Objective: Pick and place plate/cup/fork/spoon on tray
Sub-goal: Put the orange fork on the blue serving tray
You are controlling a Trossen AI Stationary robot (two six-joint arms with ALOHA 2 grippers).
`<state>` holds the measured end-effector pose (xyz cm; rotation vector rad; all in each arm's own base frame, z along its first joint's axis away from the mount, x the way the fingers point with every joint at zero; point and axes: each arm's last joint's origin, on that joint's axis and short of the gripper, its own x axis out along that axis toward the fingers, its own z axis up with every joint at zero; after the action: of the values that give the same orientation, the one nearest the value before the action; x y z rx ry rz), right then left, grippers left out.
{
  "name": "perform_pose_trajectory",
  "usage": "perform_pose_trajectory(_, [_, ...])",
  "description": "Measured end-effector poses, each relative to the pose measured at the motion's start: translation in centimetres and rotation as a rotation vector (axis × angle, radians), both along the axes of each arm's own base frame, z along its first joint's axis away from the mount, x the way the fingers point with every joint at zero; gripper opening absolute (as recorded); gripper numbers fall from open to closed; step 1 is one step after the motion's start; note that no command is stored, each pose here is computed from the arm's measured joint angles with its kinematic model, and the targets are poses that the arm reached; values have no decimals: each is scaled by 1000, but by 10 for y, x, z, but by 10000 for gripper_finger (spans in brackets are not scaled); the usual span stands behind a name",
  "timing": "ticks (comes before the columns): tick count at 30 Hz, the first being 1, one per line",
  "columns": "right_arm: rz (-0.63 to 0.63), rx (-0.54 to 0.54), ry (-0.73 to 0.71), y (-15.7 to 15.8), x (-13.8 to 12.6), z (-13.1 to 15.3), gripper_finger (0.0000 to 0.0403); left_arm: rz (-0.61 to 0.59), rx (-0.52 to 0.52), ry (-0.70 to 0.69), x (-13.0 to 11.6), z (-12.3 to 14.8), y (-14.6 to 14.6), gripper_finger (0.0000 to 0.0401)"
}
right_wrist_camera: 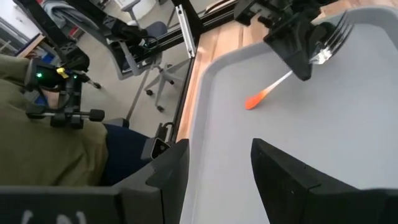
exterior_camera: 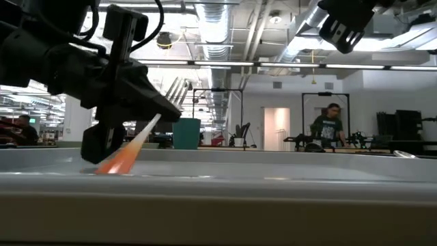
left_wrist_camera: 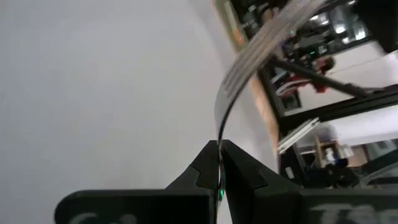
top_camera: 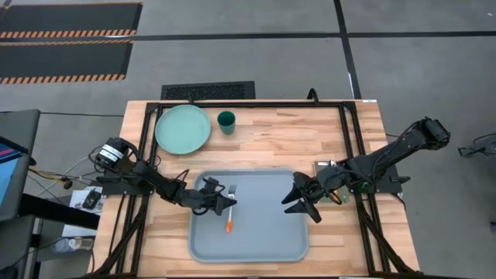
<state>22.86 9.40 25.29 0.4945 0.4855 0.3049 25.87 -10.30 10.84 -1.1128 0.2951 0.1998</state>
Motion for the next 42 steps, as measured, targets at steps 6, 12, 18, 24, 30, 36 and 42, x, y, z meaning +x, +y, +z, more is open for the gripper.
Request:
perform_pose_trajectory(6, [0, 0, 0, 0, 0, 0, 192, 4, -23, 32, -1, -3, 0, 0])
perform_pose_trajectory(12, [1, -2, 0, 0, 0, 0, 192, 25, -42, 53, -2, -4, 1, 20])
perform_pose_trajectory(18, [1, -2, 0, 0, 0, 0, 188, 27, -46, 55, -2, -5, 1, 77])
perform_pose_trajectory(24, [1, -2, -1, 0, 0, 0, 188, 28, -48, 57, -2, -5, 2, 141])
perform_pose_trajectory(30, [2, -2, 0, 0, 0, 0, 188, 24, -40, 59, -1, -5, 3, 191])
perform_pose_trajectory(36, [2, -2, -1, 0, 0, 0, 184, -12, 73, 55, 0, -5, 7, 214])
perform_pose_trajectory(42, [2, -1, -2, 0, 0, 0, 183, -74, 150, 42, 4, -2, 6, 214])
